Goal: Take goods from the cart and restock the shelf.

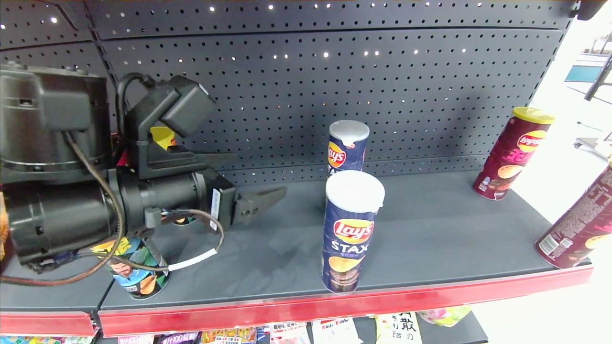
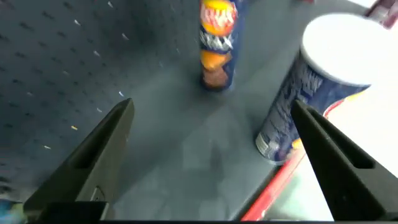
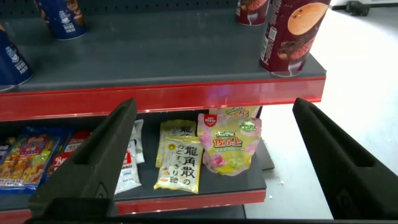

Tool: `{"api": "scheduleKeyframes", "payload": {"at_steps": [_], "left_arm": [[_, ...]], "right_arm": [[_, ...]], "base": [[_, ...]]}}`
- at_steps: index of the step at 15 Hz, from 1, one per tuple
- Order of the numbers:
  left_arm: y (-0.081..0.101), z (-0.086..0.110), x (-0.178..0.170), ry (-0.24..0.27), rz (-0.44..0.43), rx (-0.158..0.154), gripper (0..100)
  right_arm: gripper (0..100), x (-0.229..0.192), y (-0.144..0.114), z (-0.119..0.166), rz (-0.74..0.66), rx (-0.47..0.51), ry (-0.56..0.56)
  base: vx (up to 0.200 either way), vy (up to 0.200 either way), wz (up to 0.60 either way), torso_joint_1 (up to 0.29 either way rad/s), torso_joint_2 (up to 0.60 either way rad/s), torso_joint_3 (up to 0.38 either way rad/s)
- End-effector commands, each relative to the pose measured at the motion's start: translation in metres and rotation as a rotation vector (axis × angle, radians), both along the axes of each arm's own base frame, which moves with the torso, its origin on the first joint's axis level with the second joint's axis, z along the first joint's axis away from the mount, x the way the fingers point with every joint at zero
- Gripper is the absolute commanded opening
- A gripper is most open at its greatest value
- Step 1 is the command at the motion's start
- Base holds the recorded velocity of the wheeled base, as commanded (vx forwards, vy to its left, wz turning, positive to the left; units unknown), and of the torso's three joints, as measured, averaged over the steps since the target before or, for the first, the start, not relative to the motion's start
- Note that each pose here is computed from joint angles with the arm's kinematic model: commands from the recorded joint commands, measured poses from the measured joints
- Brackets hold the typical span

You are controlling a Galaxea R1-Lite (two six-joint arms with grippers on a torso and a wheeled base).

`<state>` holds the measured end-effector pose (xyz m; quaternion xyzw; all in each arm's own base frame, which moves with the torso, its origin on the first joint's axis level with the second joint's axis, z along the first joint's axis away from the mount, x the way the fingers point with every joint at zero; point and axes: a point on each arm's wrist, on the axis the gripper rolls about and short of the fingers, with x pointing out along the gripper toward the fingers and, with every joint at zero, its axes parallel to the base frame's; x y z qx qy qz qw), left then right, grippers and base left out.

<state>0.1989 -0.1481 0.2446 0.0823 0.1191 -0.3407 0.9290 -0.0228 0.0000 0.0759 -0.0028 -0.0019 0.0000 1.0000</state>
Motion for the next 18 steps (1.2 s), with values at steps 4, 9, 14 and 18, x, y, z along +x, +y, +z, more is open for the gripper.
{"api": "scheduleKeyframes", "payload": {"at_steps": [4,9,14,18], "left_arm": [[-0.008,-0.025,0.007,0.096,0.026,0.09,100],[-0.014,-0.054,0.009,0.18,0.014,0.16,100],[-0.019,-0.078,0.014,0.249,0.007,0.216,100],[-0.031,-0.09,0.013,0.276,-0.029,0.248,100]], "right_arm": [[100,0.0,0.0,0.0,0.0,-0.001,-0.001],[100,0.0,0.0,0.0,0.0,-0.001,-0.001],[100,0.0,0.0,0.0,0.0,-0.001,-0.001],[100,0.0,0.0,0.0,0.0,-0.001,-0.001]], "base": [[0.0,0.0,0.0,0.0,0.0,0.0],[0.0,0.0,0.0,0.0,0.0,0.0],[0.0,0.0,0.0,0.0,0.0,0.0],[0.0,0.0,0.0,0.0,0.0,0.0]]}}
